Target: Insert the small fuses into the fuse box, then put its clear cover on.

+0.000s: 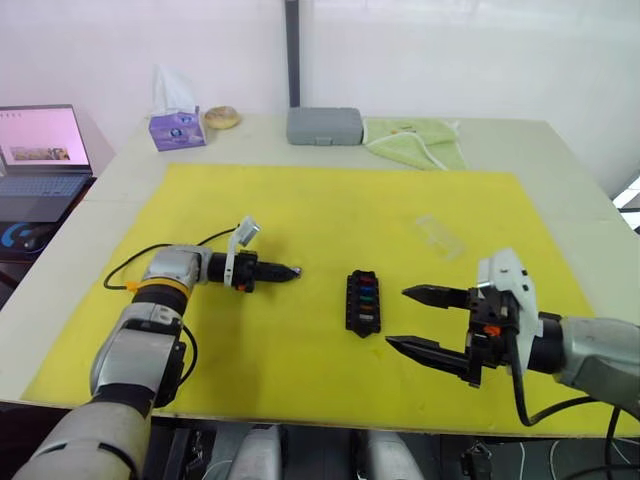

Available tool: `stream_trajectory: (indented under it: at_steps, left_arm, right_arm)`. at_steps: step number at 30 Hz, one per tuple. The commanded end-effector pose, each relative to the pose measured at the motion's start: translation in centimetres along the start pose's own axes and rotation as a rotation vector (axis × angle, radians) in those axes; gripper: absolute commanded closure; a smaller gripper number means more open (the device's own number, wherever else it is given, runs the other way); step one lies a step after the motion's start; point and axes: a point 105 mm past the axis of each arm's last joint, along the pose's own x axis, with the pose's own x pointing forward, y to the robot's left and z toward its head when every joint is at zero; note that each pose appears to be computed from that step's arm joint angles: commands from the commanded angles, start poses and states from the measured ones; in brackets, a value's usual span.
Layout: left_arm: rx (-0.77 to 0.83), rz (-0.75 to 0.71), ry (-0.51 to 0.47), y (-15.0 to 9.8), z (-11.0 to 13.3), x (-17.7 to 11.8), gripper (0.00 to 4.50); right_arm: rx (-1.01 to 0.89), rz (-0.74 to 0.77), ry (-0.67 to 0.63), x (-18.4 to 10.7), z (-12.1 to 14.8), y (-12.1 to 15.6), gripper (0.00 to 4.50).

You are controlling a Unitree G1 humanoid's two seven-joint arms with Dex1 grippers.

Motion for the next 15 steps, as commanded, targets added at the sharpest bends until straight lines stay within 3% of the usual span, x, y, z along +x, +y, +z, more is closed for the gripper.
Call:
stream_trajectory:
  at_steps: [1,3,8,11,15]
  left_arm:
    - [-0.033,-0.036,-0.078,-0.4,1.1,-0.1,4.46]
    - [-0.047,-0.039,-0.135,-0.6,2.1,-0.8,4.46]
    - [-0.081,-0.120,-0.415,-2.9,6.8,-2.8,4.46]
    - [-0.036,-0.196,-0.607,-5.9,10.1,-3.1,4.46]
    - [0.019,-0.262,-0.796,-9.8,12.8,-2.6,4.46]
  right_arm:
    - [-0.017,-0.035,-0.033,-0.2,0.8,-0.5,0.00]
    - [0.012,-0.045,-0.073,-0.2,1.4,-0.8,0.00]
    - [0.182,-0.041,-0.177,0.3,4.1,-1.8,0.00]
    - [0.236,-0.071,-0.304,1.4,6.9,-2.6,0.00]
    - [0.308,-0.095,-0.434,3.4,9.6,-2.9,0.00]
